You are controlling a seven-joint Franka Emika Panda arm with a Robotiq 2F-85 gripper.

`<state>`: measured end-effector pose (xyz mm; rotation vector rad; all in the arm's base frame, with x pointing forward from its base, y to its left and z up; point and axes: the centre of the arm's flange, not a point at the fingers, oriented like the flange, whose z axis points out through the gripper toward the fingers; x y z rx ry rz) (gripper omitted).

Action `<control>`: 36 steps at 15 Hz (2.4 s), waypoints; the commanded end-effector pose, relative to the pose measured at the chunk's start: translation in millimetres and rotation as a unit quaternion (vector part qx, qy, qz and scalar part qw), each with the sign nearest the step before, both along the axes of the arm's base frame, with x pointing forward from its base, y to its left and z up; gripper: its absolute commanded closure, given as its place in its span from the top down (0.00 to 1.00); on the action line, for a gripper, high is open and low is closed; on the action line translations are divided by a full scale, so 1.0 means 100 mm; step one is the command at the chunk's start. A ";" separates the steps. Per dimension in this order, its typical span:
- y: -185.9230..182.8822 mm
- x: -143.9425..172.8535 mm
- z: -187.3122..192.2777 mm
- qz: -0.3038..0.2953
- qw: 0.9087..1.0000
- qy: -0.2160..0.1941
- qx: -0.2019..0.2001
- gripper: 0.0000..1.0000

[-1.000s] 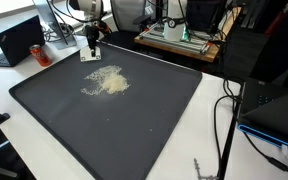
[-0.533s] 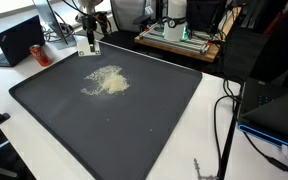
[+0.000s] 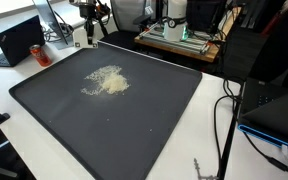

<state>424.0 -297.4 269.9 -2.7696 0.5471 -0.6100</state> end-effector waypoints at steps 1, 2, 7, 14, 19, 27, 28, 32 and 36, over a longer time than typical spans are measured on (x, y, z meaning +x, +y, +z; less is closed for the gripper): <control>0.47 -0.07 0.32 0.043 0.995 0.002 -0.092 0.01; 0.58 -0.04 0.38 0.058 0.991 0.001 -0.118 0.01; 1.13 0.06 0.54 0.153 0.964 0.008 -0.219 0.01; 1.33 0.22 0.26 0.270 0.927 0.034 -0.257 0.04; 1.40 0.23 0.39 0.291 0.920 0.034 -0.260 0.01; 2.21 0.17 0.23 0.429 0.859 0.021 -0.277 0.01; 2.31 0.18 0.20 0.439 0.854 0.022 -0.279 0.01; 2.65 0.32 0.10 0.473 0.834 0.034 -0.280 0.01; 2.79 0.49 -0.03 0.475 0.839 0.063 -0.259 0.01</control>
